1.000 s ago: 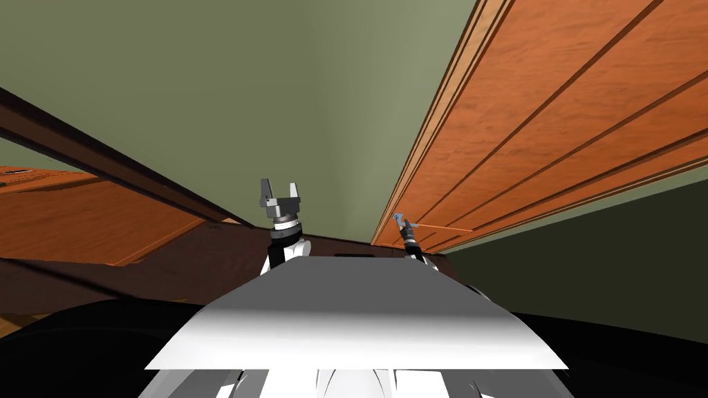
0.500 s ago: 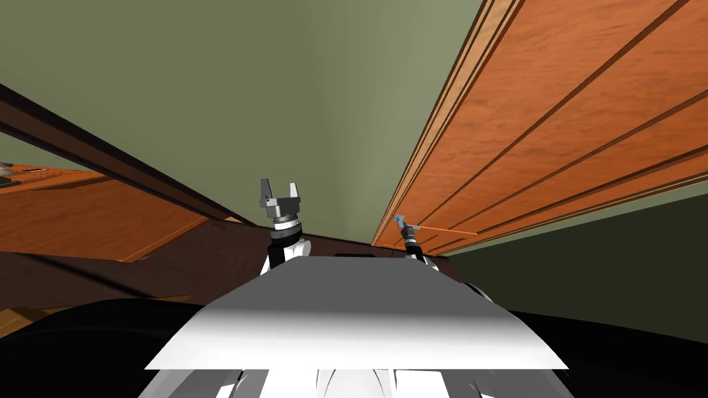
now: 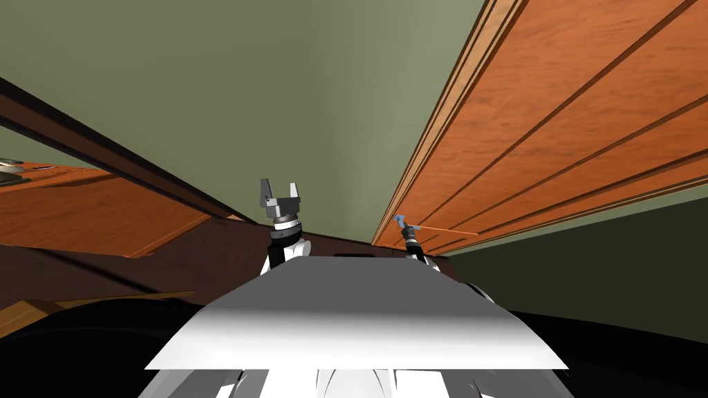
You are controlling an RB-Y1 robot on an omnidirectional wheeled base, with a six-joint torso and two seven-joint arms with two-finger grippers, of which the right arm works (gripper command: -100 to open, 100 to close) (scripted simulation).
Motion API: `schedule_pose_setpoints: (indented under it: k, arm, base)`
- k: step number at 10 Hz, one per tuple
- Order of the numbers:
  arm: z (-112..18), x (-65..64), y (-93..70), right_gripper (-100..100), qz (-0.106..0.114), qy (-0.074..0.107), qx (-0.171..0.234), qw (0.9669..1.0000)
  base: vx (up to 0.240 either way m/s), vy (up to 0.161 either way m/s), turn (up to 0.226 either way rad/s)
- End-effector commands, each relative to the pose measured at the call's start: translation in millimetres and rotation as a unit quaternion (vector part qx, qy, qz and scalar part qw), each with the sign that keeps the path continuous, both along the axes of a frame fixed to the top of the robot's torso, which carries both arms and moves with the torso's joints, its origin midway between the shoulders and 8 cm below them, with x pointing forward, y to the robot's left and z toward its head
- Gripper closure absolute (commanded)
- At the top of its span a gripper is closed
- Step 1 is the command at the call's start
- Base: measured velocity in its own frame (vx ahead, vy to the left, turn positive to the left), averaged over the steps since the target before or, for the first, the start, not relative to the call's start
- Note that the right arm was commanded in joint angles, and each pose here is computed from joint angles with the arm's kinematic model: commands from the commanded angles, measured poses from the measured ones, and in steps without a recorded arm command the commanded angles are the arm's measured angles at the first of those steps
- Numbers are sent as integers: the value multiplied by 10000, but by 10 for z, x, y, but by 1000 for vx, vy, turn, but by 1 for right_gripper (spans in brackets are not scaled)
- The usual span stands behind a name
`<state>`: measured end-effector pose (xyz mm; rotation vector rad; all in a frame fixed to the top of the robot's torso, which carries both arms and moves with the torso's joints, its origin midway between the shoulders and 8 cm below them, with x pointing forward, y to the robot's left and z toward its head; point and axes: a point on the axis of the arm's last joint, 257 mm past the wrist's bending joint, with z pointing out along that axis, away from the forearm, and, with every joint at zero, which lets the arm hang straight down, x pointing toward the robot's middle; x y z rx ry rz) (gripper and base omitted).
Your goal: Pull the door open
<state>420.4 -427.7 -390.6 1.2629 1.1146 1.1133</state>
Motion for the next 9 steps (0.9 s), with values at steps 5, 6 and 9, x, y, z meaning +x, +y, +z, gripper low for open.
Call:
schedule_pose_setpoints:
  k: [5, 6, 9]
  arm:
    - [-20, -209, 23, 100, 325, 6, 4, 9995]
    - [-19, -276, 28, 100, 434, 7, 8, 9991]
    - [-19, -339, 34, 100, 540, 10, 14, 9985]
  base:
    - [-194, -50, 114]
    - [-188, -60, 170]
    - [-127, -36, 57]
